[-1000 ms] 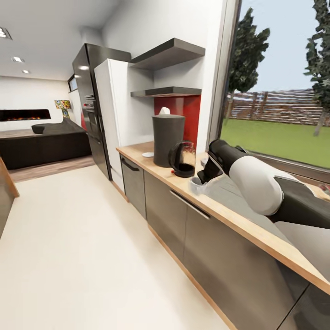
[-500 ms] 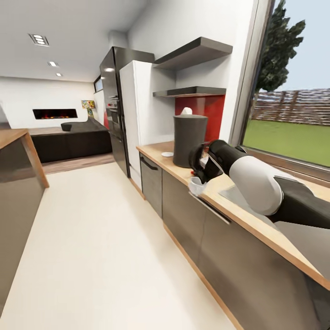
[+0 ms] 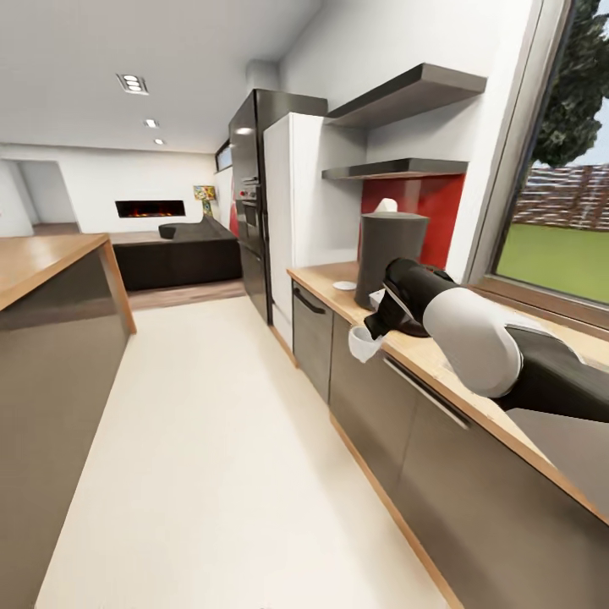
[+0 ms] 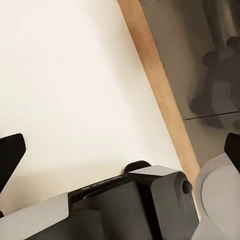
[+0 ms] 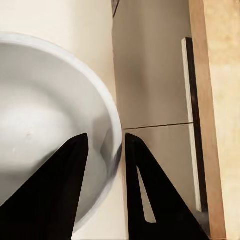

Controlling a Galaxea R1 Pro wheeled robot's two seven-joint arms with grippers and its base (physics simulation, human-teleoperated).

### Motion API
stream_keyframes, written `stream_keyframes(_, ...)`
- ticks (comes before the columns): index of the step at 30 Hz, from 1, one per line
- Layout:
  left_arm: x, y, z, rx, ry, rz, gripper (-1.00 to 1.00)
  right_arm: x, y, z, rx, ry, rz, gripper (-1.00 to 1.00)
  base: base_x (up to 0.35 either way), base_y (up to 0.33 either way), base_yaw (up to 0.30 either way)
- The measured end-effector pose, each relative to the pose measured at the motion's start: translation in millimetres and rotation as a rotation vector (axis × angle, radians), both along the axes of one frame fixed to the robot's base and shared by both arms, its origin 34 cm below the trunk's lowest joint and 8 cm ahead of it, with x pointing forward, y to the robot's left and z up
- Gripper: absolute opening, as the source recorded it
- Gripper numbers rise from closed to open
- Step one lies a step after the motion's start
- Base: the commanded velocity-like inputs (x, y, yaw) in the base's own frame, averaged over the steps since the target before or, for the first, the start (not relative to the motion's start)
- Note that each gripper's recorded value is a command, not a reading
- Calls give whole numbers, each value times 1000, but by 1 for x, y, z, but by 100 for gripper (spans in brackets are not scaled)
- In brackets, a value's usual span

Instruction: Set up a coffee station on the kitchen countertop: keep the coffee maker on the countertop, move the bottle of coffee from the kitchen shelf to the counter next to the coffee maker, place a paper coffee filter on top of the coffee maker, put the saucer next to the coffee maker with the coffee cup on the saucer, and place the electric kettle next to the coffee maker.

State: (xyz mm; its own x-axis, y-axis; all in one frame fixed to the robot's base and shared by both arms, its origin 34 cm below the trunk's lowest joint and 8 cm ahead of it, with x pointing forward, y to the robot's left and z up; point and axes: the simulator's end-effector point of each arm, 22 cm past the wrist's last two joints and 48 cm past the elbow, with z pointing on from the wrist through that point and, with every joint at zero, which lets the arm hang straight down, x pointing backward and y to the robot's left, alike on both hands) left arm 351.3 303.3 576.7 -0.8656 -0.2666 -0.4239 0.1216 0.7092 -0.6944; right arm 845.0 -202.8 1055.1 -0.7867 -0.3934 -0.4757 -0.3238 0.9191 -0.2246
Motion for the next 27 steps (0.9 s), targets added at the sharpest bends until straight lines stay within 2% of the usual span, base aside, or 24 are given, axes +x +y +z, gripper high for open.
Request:
stream_keyframes(7,0,0,0,0,-1,0,100,0,0,0,1,0,0,-100,191,59,112)
stream_keyframes(13,0,0,0,0,-1,1,100,0,0,0,0,0,0,-100,303,162,22)
stream_keyframes(22,0,0,0,0,-1,0,100,0,0,0,1,0,0,-100,308,177,195)
stream_keyframes(27,0,0,0,0,-1,0,100,0,-1,0,1,0,-1,-100,308,178,64)
